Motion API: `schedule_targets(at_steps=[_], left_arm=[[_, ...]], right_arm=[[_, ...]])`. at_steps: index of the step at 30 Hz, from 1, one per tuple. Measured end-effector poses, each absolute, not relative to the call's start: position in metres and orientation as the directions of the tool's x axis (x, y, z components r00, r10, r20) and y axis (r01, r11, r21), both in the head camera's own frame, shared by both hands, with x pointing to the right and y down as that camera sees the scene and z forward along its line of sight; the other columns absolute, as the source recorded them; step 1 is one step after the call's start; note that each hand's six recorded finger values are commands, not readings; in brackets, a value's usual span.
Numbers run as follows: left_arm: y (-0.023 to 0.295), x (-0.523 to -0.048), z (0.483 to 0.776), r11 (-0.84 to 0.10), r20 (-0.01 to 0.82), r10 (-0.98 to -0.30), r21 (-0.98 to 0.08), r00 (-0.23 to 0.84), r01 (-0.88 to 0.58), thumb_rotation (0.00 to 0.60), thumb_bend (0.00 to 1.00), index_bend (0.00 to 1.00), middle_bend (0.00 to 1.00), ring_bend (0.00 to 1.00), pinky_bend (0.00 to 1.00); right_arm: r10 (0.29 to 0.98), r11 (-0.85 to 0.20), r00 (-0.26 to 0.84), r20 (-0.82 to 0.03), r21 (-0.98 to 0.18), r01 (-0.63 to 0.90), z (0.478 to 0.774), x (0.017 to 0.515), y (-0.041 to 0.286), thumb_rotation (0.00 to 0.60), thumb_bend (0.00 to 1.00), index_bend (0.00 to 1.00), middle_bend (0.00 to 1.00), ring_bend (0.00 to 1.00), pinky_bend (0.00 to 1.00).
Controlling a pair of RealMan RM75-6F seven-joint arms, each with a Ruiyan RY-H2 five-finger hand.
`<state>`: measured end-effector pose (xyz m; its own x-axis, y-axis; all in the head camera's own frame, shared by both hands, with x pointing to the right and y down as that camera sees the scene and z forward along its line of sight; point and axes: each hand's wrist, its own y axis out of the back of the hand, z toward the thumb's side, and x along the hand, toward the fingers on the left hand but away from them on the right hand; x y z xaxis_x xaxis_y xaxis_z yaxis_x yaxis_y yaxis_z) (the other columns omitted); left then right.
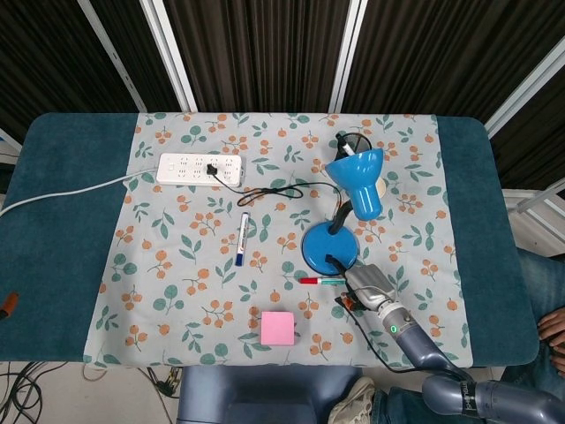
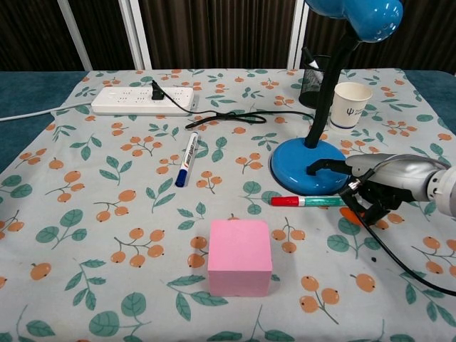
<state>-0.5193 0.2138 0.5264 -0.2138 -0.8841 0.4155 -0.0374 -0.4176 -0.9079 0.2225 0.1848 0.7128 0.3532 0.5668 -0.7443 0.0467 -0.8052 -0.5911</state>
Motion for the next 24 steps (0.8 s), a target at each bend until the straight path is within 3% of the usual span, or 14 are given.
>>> schedule_targets(at_steps=[24], left_arm=[[0.214, -0.52, 0.525, -0.412, 0.41, -0.886, -0.91, -0.217, -0.035, 0.6, 0.28, 0.04, 0.04, 0.0, 0.09]], right_arm=[[0.546, -0.821, 0.307, -0.779, -0.571, 0.012, 0.721, 0.235, 0.181, 0.6, 0.55, 0.04, 0.75, 0.87, 1.0]])
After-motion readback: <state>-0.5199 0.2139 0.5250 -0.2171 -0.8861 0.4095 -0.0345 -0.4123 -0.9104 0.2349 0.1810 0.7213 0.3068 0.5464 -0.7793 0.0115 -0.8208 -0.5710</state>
